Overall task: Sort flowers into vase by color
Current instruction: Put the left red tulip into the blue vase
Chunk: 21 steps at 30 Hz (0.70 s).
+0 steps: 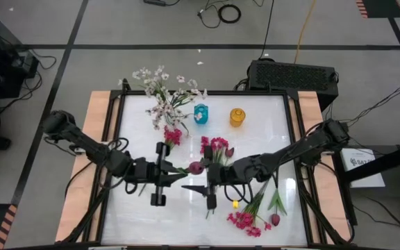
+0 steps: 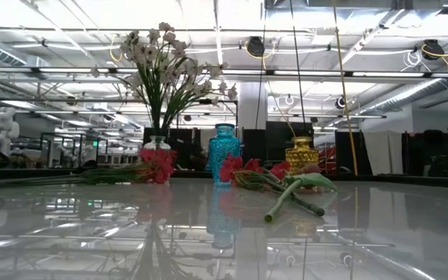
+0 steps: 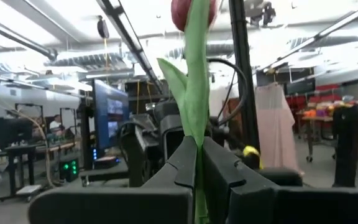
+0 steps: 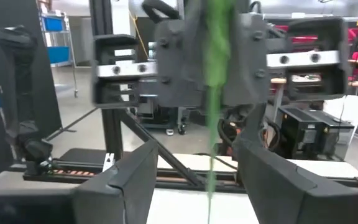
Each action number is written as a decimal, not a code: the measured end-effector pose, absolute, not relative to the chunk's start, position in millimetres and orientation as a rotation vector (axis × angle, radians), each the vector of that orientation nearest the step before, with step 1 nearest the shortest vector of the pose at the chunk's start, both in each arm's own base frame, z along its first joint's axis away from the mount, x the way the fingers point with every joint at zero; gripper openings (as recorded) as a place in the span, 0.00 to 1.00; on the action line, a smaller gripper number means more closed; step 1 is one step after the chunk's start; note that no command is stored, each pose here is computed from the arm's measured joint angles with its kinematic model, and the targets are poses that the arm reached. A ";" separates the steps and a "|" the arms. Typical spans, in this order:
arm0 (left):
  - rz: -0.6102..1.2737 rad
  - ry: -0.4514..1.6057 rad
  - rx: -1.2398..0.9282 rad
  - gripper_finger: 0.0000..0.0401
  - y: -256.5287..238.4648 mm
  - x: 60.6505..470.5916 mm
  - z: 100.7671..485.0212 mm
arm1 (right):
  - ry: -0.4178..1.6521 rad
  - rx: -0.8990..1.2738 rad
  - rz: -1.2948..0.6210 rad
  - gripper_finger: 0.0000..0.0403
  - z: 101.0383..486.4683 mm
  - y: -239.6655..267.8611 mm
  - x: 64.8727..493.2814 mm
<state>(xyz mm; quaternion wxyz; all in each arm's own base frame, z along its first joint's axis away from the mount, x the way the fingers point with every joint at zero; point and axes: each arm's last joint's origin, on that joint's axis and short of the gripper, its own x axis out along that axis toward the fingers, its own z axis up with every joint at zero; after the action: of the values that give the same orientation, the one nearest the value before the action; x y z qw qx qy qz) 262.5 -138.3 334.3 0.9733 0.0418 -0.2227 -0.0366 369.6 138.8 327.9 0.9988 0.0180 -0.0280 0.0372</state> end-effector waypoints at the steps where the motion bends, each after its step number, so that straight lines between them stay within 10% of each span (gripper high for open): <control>1: -0.074 -0.457 0.082 0.03 -138.2 263.5 333.7 | -0.057 0.034 0.072 0.53 327.7 138.4 369.9; 10: -0.080 -0.448 0.088 0.03 -139.1 267.2 329.4 | -0.086 0.017 0.070 0.47 330.6 138.5 369.6; 21: -0.084 -0.425 0.099 0.03 -139.7 268.2 327.2 | -0.080 0.012 0.067 0.03 329.9 137.7 370.0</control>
<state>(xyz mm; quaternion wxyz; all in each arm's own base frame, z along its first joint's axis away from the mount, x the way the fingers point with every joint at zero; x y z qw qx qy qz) 268.2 -139.7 327.2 0.9755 0.0492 -0.2106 -0.0415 370.0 137.7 329.9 0.9986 0.0058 -0.0400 0.0335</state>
